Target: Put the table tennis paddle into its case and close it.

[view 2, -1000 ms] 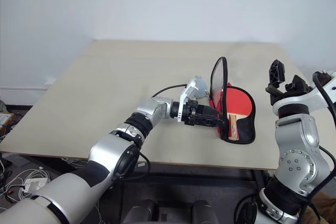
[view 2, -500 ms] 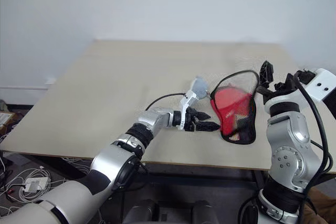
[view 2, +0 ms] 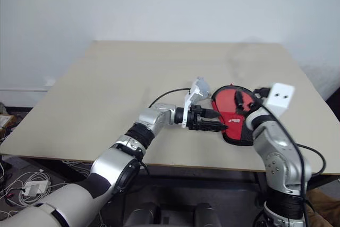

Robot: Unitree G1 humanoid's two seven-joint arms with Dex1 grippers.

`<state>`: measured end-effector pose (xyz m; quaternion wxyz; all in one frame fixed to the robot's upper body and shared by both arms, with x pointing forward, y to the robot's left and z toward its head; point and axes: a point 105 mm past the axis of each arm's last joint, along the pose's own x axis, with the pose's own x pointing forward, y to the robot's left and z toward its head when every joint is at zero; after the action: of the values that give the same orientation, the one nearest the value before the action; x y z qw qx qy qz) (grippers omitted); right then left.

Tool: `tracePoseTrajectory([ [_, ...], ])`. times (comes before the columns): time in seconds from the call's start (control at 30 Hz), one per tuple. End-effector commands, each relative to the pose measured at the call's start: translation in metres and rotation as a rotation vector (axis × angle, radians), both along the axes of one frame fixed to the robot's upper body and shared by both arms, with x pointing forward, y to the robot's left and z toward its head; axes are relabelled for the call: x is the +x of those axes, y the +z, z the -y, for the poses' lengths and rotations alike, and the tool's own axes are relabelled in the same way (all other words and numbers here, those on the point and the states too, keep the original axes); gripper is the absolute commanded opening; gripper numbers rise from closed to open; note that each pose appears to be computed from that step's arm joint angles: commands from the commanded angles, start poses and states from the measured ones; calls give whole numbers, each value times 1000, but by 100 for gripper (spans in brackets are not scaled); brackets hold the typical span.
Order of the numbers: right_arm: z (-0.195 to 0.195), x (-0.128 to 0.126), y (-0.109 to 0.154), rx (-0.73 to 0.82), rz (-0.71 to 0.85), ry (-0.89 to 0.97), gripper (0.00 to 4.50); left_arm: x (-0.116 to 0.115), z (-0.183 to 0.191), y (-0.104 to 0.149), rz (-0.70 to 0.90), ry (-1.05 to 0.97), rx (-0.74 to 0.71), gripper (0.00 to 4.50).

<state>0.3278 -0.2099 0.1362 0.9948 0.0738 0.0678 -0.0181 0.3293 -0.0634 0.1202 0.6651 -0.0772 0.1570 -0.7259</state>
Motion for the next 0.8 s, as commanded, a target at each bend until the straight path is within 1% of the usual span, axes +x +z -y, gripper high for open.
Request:
tracePoseTrajectory([
  [0.03,-9,3,-3,-40,-26,40,445,7,-52,17,107,-1,20,450],
  [0.1,-16,5,-7,-30,-40,65,445,10,-76,14,150,22,79,450],
  [0.2,-25,9,-13,-38,-68,106,445,5,-107,5,190,14,156,450],
  [0.3,-32,12,-21,-51,-104,141,445,8,-124,-5,205,54,219,450],
  [0.43,-46,14,-37,-86,-172,207,445,11,-134,1,201,99,216,450],
  [0.53,-44,15,-53,-121,-254,199,445,15,-136,4,210,128,210,450],
  [0.67,-45,15,-64,-127,-310,210,445,17,-133,5,219,139,205,450],
  [0.8,-40,13,-72,-165,-347,186,445,16,-126,6,238,127,186,450],
])
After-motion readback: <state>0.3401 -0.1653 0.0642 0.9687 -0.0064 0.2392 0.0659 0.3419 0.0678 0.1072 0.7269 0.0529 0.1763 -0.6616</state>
